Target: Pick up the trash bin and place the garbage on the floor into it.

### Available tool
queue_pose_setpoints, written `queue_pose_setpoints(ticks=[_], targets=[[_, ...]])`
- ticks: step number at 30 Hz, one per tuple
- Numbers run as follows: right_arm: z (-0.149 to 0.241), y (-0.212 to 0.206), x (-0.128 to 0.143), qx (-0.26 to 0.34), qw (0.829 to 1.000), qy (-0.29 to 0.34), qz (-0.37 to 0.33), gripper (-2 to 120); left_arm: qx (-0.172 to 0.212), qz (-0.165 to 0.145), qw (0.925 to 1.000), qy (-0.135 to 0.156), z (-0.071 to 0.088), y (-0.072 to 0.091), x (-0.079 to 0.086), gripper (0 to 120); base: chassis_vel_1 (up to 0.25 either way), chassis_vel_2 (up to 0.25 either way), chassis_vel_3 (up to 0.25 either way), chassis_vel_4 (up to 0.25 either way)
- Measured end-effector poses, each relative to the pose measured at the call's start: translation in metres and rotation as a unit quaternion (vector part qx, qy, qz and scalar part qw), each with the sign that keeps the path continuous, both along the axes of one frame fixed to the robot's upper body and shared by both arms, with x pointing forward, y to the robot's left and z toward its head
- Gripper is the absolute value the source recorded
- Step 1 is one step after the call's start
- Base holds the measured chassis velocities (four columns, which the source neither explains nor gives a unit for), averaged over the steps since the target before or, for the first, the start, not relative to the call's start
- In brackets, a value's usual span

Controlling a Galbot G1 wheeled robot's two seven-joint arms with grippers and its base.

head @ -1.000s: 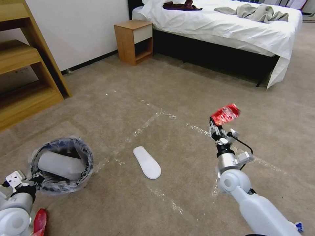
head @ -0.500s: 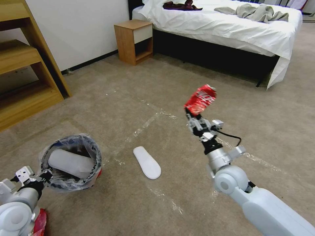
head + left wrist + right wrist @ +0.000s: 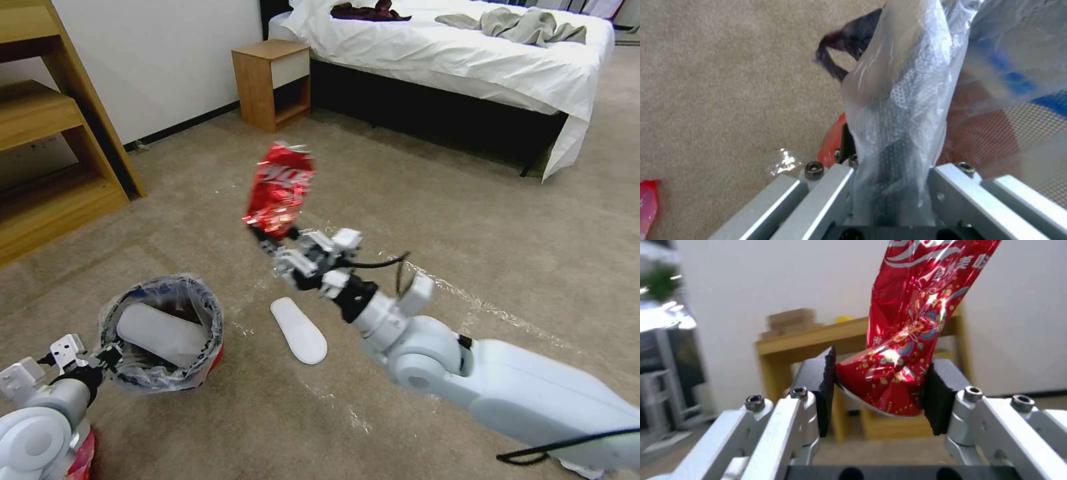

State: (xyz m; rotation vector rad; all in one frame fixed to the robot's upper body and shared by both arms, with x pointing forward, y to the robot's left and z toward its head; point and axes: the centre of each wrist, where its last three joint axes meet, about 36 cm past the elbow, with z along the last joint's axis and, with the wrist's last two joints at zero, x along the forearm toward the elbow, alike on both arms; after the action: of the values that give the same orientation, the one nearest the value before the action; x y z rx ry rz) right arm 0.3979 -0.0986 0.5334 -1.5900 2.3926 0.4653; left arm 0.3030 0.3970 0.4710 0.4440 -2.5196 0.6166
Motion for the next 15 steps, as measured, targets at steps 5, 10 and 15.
queue_pose_setpoints(ticks=[5,10,15], targets=[[0.001,0.031,-0.005,-0.045,0.997,0.007,0.062,39,0.003,-0.005,1.0000,0.002,0.004,0.000,0.001,0,0.000,0.000,0.000,0.000],[0.001,0.051,-0.008,-0.076,0.994,0.019,0.082,39,0.007,-0.007,0.9999,0.002,0.005,0.001,0.002,0,0.000,0.000,0.000,0.000],[-0.011,0.068,-0.006,-0.104,0.990,0.025,0.089,39,0.006,-0.010,0.9999,-0.002,0.007,-0.001,0.004,0,0.000,0.000,0.000,0.000]])
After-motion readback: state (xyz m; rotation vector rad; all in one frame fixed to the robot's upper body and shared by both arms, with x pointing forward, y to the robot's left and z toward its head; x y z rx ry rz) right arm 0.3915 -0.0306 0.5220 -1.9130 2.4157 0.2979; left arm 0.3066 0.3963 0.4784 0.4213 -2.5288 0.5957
